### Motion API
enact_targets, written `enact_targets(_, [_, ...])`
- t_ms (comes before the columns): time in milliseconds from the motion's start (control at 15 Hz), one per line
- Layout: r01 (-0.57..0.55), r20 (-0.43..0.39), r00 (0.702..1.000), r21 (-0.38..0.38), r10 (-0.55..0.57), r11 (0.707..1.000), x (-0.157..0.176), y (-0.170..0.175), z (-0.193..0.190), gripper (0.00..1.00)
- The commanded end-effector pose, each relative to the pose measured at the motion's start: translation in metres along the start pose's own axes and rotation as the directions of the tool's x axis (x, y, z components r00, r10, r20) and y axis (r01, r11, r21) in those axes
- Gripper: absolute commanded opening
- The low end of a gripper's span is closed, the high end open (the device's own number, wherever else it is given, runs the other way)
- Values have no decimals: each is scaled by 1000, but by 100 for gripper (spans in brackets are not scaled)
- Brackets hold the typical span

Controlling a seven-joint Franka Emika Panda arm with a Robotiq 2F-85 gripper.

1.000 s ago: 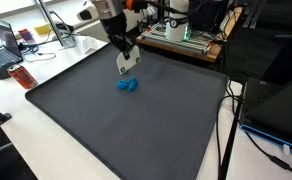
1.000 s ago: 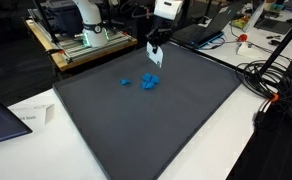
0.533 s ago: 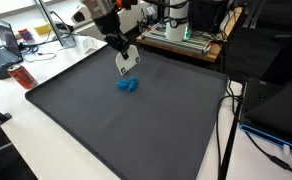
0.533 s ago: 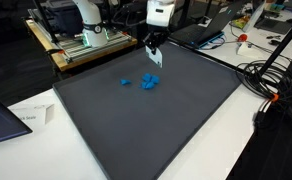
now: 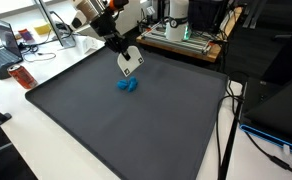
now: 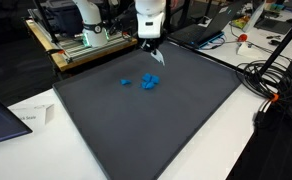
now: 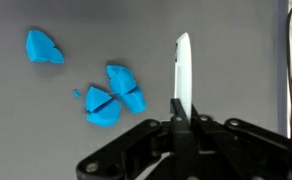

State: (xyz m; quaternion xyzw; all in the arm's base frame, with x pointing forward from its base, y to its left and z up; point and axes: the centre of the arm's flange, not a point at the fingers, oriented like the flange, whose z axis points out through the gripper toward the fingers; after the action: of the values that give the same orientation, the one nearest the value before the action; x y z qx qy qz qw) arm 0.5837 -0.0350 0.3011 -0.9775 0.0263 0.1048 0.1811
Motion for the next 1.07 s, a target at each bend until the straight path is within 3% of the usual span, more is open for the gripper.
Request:
enact_targets(0, [3,-9,1000,79,-2,997,2,11,-6,1])
enact_targets(333, [16,-10,1000,133,-14,991,3,25,-8,1])
enact_targets(733, [66,-6,998,275,-67,959,-1,58,-6,1])
enact_targets(1000, [69,13,997,311,-77,948,-13,75,-6,1])
